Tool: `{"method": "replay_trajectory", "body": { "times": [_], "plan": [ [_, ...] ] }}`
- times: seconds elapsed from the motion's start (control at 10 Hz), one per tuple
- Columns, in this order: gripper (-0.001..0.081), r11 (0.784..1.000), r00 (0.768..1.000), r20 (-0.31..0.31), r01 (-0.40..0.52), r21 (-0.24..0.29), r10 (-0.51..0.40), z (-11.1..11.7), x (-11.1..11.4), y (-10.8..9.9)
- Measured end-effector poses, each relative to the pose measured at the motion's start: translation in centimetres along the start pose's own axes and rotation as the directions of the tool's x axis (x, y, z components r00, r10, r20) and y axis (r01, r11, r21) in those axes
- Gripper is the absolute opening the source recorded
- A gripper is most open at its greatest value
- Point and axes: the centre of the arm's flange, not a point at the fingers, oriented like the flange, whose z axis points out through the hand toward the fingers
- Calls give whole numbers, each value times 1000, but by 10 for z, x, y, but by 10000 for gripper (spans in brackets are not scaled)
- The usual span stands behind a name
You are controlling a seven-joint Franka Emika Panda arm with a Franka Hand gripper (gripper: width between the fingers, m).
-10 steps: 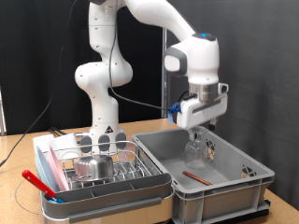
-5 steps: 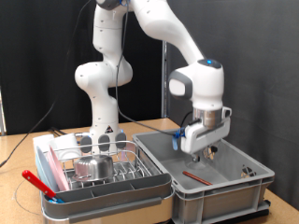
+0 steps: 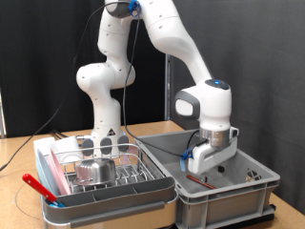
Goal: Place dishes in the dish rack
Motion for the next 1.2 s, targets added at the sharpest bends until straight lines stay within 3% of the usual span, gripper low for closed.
{"method": "replay_trajectory", "body": {
  "times": [0.7, 1.2],
  "plan": [
    [806, 1000, 1000, -18, 4, 21, -4, 47, -3, 2],
    [806, 1000, 1000, -23, -1, 27, 2, 54, -5, 2]
  ]
}}
